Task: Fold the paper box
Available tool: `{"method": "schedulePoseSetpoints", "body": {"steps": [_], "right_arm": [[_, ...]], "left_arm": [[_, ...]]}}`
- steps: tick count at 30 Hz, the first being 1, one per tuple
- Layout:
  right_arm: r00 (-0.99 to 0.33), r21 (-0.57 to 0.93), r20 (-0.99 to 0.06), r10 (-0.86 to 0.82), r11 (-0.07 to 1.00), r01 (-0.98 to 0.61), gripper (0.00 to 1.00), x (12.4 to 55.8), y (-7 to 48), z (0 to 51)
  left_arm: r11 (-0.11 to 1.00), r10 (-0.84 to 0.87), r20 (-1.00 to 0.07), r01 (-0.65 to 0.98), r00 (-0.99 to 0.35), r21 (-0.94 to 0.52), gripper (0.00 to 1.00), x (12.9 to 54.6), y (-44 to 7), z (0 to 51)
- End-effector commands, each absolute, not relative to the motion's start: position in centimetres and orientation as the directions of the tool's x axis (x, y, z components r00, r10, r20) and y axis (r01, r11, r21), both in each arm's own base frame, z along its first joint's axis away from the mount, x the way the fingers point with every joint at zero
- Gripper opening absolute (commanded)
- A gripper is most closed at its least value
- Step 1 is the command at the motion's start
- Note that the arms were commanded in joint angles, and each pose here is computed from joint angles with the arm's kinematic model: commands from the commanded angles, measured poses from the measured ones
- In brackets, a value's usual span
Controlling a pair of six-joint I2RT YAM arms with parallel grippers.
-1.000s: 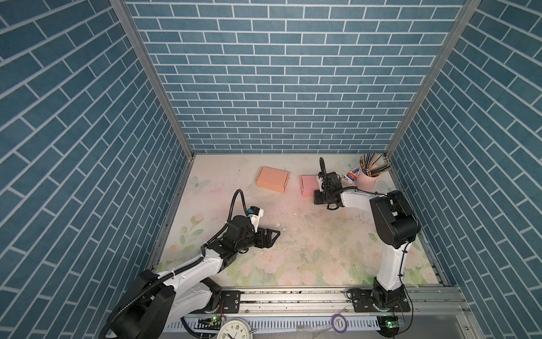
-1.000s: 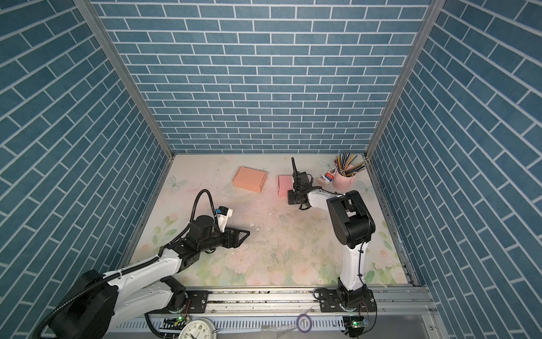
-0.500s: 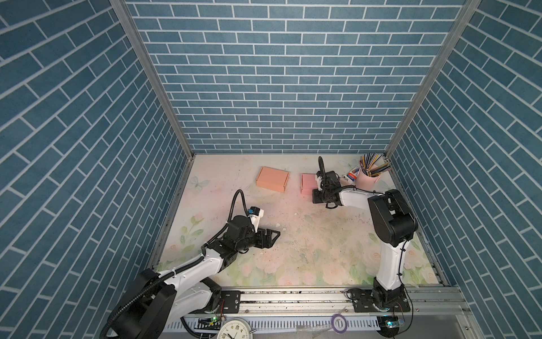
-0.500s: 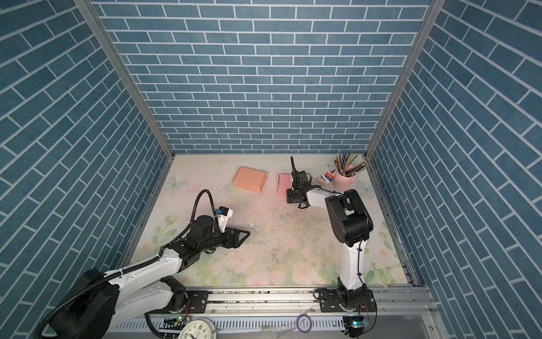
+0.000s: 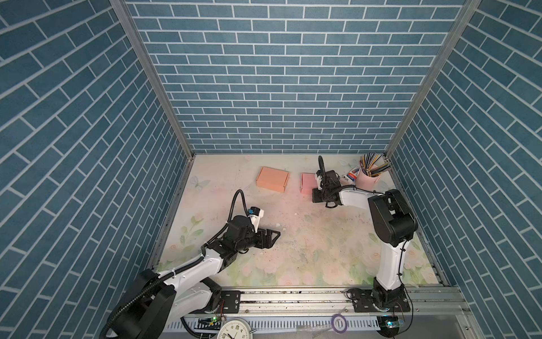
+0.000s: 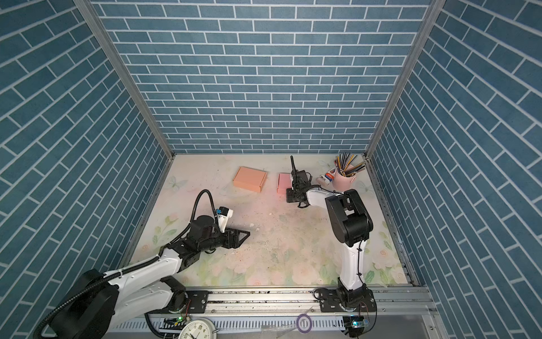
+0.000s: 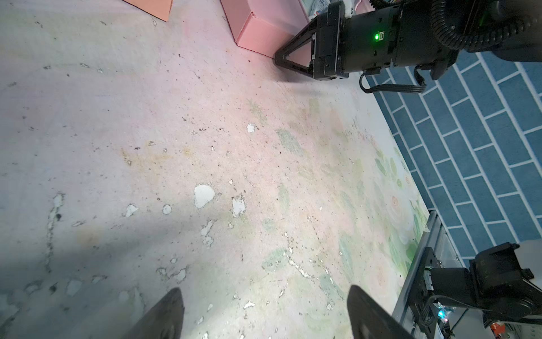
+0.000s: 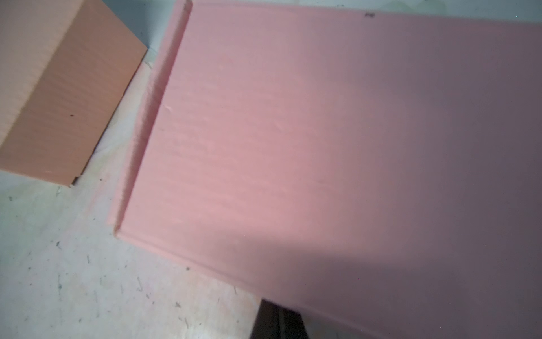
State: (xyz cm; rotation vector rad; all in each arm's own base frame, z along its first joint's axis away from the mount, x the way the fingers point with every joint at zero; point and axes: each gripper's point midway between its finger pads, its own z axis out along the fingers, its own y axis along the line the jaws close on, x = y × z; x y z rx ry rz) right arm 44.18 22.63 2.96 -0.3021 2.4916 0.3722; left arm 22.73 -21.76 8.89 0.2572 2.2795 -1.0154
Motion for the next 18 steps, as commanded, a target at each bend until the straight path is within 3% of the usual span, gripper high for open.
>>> {"method": "schedulePoseSetpoints", "body": {"steps": [1,14,18], "right_arm": [[-0.787,0.204,-0.604,-0.125,0.930,-0.304,0.07,43.6,22.6,4.1],[-0.748,0.221,-0.655,-0.108,0.919,-0.326,0.29,38.2,21.3,7.6],[-0.735,0.219,-0.673,-0.087,0.925,-0.310,0.36,36.0,20.0,8.9]], "left_arm": [[0.683,-0.085,-0.627,0.412,-0.775,-0.602,0.88,23.2,-21.7,10.2],[0.747,-0.119,-0.649,0.363,-0.751,-0.557,0.88,23.4,-19.5,11.7],[0.814,-0.147,-0.662,0.290,-0.735,-0.504,0.88,24.1,-17.4,11.7]]}}
